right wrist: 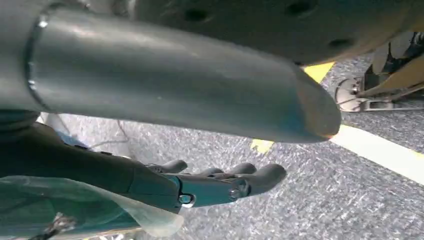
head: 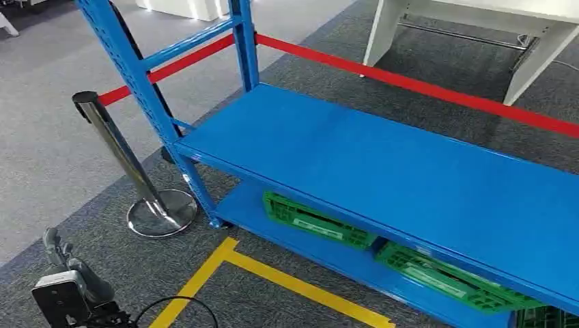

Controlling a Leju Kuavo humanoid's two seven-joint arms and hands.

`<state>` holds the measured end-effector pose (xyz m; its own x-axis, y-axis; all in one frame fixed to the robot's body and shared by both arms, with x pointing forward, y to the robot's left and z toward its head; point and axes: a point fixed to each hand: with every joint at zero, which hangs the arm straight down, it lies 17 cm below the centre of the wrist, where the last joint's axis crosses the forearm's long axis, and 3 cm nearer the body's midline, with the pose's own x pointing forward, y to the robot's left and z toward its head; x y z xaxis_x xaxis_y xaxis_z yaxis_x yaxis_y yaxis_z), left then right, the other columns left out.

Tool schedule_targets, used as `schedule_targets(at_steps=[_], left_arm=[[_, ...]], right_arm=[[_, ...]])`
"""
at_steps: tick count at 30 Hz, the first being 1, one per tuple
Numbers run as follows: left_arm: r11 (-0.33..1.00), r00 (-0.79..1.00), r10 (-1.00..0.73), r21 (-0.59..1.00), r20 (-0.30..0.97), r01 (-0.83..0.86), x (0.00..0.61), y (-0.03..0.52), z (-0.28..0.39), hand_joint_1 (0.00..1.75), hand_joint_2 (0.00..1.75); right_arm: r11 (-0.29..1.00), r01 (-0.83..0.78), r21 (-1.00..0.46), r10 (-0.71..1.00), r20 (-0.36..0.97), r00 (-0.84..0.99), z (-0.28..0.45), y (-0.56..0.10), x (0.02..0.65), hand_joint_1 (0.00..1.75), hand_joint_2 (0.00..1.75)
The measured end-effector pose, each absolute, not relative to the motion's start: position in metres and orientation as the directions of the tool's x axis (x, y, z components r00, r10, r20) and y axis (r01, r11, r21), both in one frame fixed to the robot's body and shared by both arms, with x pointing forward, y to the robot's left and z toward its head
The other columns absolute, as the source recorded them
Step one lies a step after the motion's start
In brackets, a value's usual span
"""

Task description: Take the parts from the cabinet and place them on the table.

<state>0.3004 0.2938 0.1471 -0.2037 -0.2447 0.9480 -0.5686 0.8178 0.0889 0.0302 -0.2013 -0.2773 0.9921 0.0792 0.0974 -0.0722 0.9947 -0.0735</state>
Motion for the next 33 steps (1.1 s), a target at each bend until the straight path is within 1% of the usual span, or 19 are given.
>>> schedule_targets(at_steps=[33], left_arm=[[0.828, -0.207, -0.237, 0.086, 0.949, -0.553, 0.3023, 0.2876, 0.1457, 0.0, 0.0]], right_arm=[[0.994, -0.074, -0.082, 0.082, 0.104, 0.991, -0.2771, -0.2032, 0.0348, 0.0, 0.0]])
